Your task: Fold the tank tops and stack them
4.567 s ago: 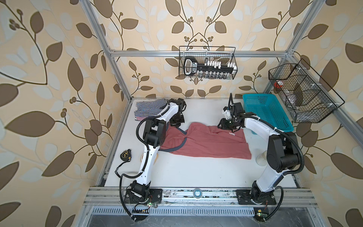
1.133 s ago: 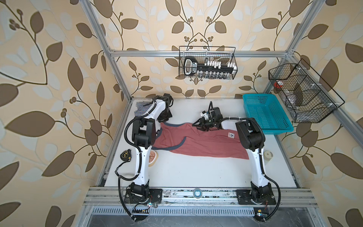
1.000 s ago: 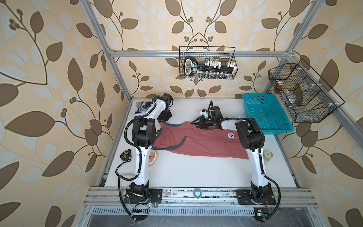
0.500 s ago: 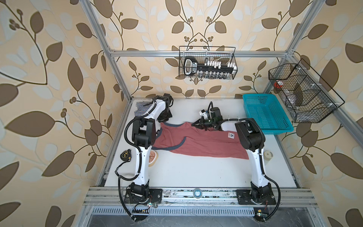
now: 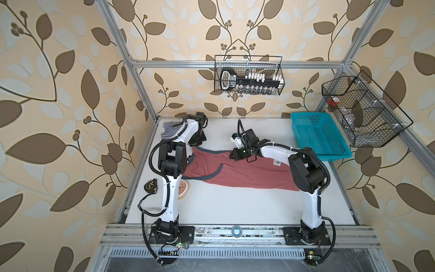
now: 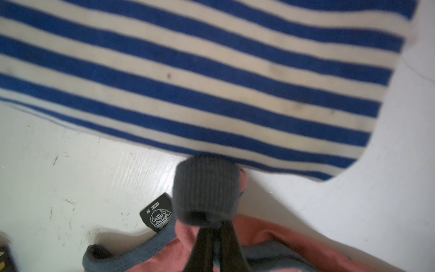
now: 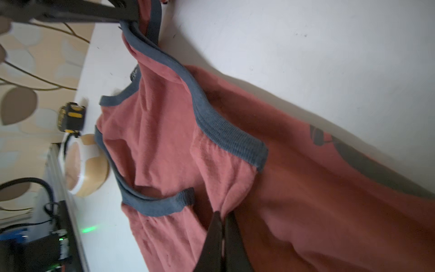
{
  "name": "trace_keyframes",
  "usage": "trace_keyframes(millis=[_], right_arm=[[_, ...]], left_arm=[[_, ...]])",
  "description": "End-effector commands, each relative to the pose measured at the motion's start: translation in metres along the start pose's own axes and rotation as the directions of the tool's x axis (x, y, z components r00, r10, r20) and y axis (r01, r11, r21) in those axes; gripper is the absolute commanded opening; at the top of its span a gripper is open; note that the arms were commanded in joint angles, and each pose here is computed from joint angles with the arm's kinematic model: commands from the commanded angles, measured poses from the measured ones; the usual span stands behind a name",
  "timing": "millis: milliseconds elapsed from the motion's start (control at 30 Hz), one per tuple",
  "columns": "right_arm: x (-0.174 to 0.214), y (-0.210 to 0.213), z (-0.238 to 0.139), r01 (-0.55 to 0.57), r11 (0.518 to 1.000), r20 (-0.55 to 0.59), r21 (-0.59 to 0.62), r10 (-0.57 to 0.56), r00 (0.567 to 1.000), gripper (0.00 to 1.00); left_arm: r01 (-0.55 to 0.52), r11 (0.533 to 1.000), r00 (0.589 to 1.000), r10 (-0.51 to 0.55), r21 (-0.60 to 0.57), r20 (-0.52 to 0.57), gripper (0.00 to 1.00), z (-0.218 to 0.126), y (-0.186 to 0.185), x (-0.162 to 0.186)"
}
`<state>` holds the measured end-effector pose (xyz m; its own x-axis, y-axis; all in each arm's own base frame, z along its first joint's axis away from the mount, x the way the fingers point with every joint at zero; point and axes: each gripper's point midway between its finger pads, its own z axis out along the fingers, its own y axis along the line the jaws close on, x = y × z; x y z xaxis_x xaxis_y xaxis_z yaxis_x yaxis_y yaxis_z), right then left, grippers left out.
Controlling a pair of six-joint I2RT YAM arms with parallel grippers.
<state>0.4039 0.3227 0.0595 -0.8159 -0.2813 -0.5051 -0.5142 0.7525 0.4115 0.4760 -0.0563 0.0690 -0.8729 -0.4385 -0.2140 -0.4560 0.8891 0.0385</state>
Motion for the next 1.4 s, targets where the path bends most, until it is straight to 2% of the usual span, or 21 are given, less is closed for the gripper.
trace_keyframes(millis=[0, 100, 200, 367, 533, 667, 767, 867, 1167, 1367], right_arm=[[0.018, -0.009, -0.002, 0.177, 0.971, -0.065, 0.163, -0.168, 0.984, 0.00], [0.029, -0.008, 0.001, 0.252, 0.946, -0.124, 0.206, -0.231, 0.965, 0.11], [0.036, -0.005, 0.000, 0.282, 0.938, -0.139, 0.202, -0.257, 0.956, 0.22], [0.033, 0.004, -0.011, 0.250, 0.958, -0.075, 0.139, -0.242, 0.967, 0.30], [0.013, 0.008, -0.025, 0.138, 0.990, 0.050, 0.022, -0.139, 0.989, 0.31], [-0.006, 0.000, -0.029, -0.007, 0.997, 0.129, -0.077, 0.017, 0.992, 0.31], [-0.015, -0.006, -0.021, -0.100, 0.986, 0.139, -0.135, 0.119, 0.983, 0.30], [-0.018, -0.010, -0.009, -0.155, 0.976, 0.126, -0.152, 0.175, 0.976, 0.28], [-0.020, -0.007, 0.021, -0.263, 0.925, 0.083, -0.272, 0.295, 0.952, 0.27], [-0.029, 0.017, 0.018, -0.249, 0.884, 0.104, -0.396, 0.313, 0.944, 0.26]], left_arm=[[-0.003, 1.000, 1.000, 0.003, -0.014, -0.019, 0.11, -0.004, 0.007, 0.005], [-0.004, 1.000, 1.000, 0.004, -0.018, -0.022, 0.17, -0.003, 0.008, 0.006], [-0.005, 1.000, 1.000, 0.004, -0.020, -0.020, 0.23, -0.004, 0.010, 0.007], [-0.001, 1.000, 1.000, 0.001, -0.014, -0.006, 0.33, -0.012, 0.011, 0.005], [0.002, 1.000, 1.000, -0.002, -0.016, 0.028, 0.40, -0.025, 0.014, -0.001], [0.007, 1.000, 0.999, -0.007, 0.002, 0.053, 0.42, -0.038, 0.013, -0.007], [0.009, 1.000, 0.998, -0.010, 0.009, 0.069, 0.42, -0.046, 0.013, -0.008], [0.011, 1.000, 0.997, -0.011, 0.006, 0.082, 0.43, -0.052, 0.015, -0.010], [0.010, 1.000, 0.996, -0.010, 0.003, 0.094, 0.43, -0.059, 0.018, -0.012], [0.009, 1.000, 0.996, -0.009, -0.007, 0.086, 0.43, -0.057, 0.020, -0.009]])
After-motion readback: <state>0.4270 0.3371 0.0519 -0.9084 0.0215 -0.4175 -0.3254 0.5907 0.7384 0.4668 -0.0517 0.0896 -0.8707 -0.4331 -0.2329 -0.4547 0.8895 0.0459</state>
